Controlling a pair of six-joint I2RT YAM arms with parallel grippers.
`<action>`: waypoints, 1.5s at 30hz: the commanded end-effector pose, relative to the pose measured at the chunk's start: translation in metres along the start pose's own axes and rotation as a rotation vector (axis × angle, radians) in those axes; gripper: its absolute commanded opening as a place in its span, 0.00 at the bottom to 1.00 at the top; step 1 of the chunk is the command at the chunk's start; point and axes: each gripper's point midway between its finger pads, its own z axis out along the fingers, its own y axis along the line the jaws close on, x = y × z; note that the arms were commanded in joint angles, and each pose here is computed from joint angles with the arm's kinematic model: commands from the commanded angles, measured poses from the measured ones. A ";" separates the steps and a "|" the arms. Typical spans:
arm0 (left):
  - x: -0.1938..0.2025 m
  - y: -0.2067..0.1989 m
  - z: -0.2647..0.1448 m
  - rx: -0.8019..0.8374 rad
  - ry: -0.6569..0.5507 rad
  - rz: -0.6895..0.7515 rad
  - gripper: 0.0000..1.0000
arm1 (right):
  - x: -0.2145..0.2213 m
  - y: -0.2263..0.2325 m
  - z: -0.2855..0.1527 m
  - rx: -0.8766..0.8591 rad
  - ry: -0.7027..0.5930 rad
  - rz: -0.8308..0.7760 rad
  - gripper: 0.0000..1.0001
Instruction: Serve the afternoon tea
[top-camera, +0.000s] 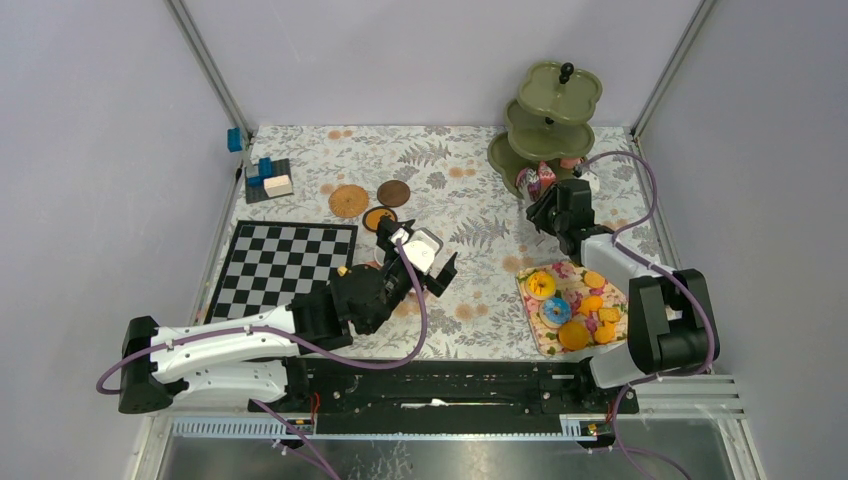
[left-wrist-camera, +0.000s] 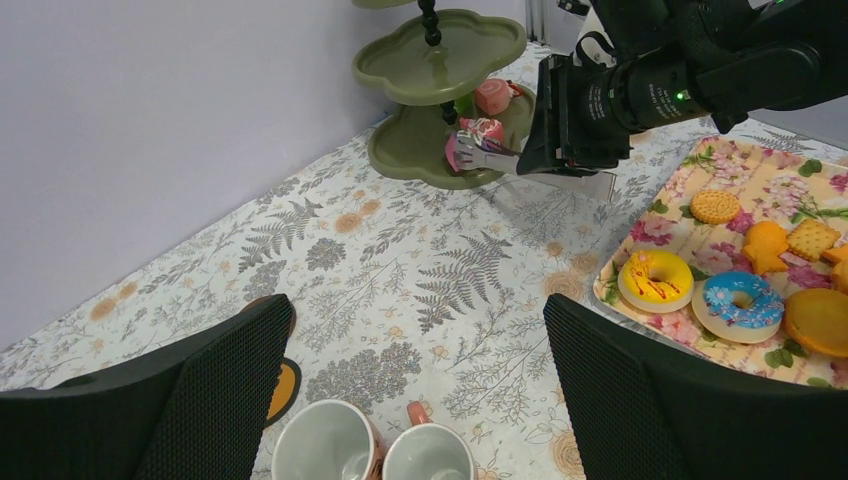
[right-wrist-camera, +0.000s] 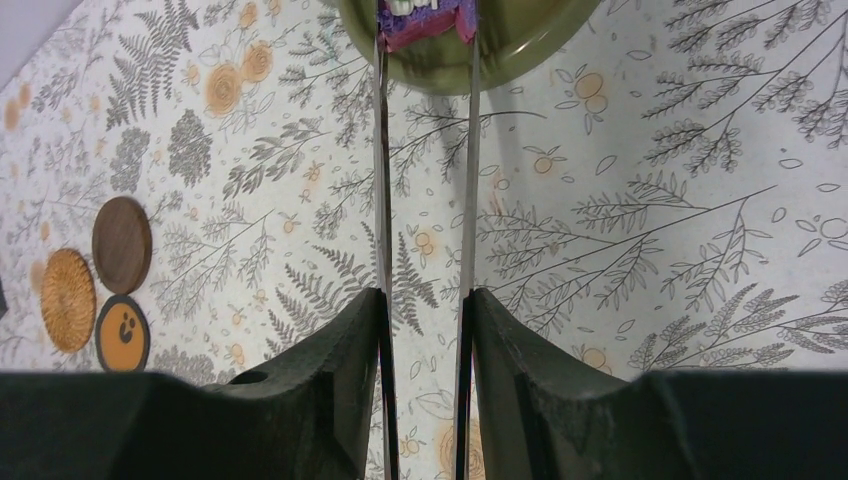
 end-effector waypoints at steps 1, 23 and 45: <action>-0.020 0.009 -0.002 -0.034 -0.062 -0.036 0.99 | -0.043 0.011 0.004 0.013 -0.147 -0.014 0.38; -0.022 0.009 -0.004 -0.025 -0.068 -0.044 0.99 | -0.041 0.012 -0.013 0.025 -0.090 -0.079 0.64; -0.023 0.008 -0.003 -0.021 -0.063 -0.046 0.99 | 0.001 -0.019 -0.136 0.032 0.012 -0.088 0.62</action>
